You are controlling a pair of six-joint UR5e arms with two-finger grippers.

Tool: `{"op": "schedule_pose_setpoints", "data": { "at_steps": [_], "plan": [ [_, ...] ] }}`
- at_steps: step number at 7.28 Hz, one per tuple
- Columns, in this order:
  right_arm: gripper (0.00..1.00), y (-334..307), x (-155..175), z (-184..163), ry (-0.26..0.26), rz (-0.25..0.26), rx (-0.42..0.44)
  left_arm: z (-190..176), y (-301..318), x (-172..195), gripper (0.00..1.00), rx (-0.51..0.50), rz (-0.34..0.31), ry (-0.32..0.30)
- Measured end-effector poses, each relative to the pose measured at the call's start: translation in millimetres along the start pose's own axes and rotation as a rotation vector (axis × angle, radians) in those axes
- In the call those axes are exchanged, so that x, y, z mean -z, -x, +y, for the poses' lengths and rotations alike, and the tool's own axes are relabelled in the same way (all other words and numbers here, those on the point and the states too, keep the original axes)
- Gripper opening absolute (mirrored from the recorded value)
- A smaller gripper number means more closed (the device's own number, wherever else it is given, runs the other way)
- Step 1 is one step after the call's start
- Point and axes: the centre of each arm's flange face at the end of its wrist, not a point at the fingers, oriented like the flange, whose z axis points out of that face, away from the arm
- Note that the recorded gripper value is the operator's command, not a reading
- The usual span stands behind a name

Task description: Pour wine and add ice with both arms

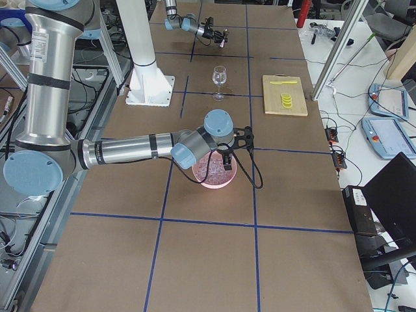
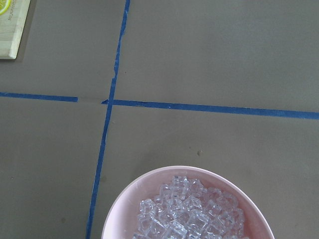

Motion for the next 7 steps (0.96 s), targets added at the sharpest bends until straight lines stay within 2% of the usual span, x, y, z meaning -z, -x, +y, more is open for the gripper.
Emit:
{"op": "schedule_pose_setpoints", "data": {
  "at_steps": [1, 5, 7],
  "plan": [
    [1.00, 0.0, 0.1, 0.0, 0.000, 0.000, 0.000, -0.4, -0.8, 0.5, 0.99, 0.001, 0.002, 0.003],
    [1.00, 0.4, 0.5, 0.1, -0.001, 0.000, -0.001, -8.0, -0.9, 7.4, 1.00, 0.008, 0.029, 0.053],
    [1.00, 0.1, 0.5, 0.5, 0.000, 0.000, -0.001, -23.0, 11.3, 21.4, 1.00, -0.036, 0.053, 0.125]
  ]
}}
